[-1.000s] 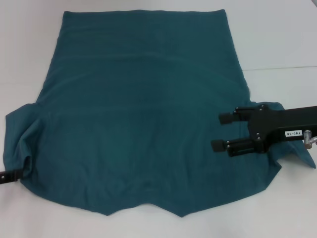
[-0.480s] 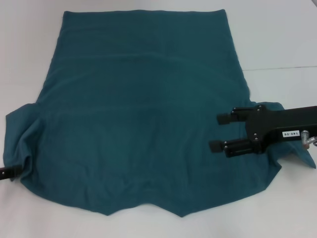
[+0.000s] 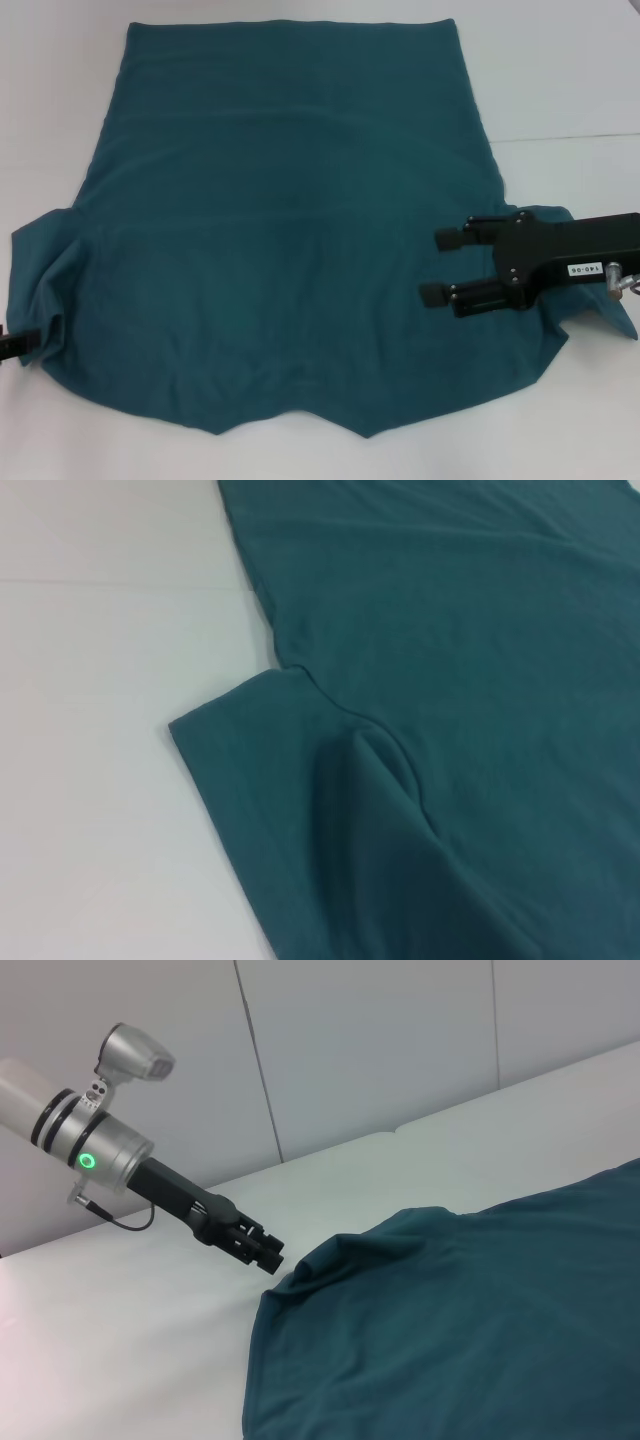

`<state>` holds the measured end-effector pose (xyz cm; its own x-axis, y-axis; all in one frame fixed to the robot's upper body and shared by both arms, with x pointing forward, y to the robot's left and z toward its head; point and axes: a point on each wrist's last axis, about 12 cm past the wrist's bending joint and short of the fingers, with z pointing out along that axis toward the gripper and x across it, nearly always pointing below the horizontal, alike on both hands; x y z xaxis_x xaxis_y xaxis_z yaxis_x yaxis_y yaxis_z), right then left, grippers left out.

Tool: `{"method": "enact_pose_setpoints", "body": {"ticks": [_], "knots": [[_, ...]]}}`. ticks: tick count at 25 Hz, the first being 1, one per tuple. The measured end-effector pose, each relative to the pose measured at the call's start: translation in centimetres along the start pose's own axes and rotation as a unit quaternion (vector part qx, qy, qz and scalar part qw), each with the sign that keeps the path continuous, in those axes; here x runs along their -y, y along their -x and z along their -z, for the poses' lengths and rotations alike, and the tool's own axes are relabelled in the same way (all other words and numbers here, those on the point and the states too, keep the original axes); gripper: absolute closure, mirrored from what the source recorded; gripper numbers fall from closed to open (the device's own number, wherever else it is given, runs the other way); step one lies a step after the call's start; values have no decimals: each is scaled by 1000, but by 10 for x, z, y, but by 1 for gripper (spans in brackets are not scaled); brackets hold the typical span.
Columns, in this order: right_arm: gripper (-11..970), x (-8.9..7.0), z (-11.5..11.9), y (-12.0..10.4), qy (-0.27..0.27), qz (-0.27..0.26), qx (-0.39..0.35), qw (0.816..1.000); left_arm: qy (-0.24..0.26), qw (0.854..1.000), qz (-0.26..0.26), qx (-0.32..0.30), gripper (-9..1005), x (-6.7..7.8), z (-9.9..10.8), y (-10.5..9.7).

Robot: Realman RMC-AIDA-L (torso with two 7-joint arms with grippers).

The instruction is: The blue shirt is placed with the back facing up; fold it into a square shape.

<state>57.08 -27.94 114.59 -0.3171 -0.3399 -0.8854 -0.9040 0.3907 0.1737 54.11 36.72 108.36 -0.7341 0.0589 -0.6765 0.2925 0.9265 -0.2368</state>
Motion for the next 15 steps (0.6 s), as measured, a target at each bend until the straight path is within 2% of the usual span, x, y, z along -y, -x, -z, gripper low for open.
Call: {"method": "enact_pose_setpoints", "body": {"ticks": [7, 15], "knots": [[44, -1, -2, 0, 3, 1, -2, 1000, 20, 1000, -18, -17, 426, 4, -10, -2], [44, -1, -2, 0, 3, 0, -2, 1000, 17, 999, -22, -19, 425, 7, -13, 0]]}}
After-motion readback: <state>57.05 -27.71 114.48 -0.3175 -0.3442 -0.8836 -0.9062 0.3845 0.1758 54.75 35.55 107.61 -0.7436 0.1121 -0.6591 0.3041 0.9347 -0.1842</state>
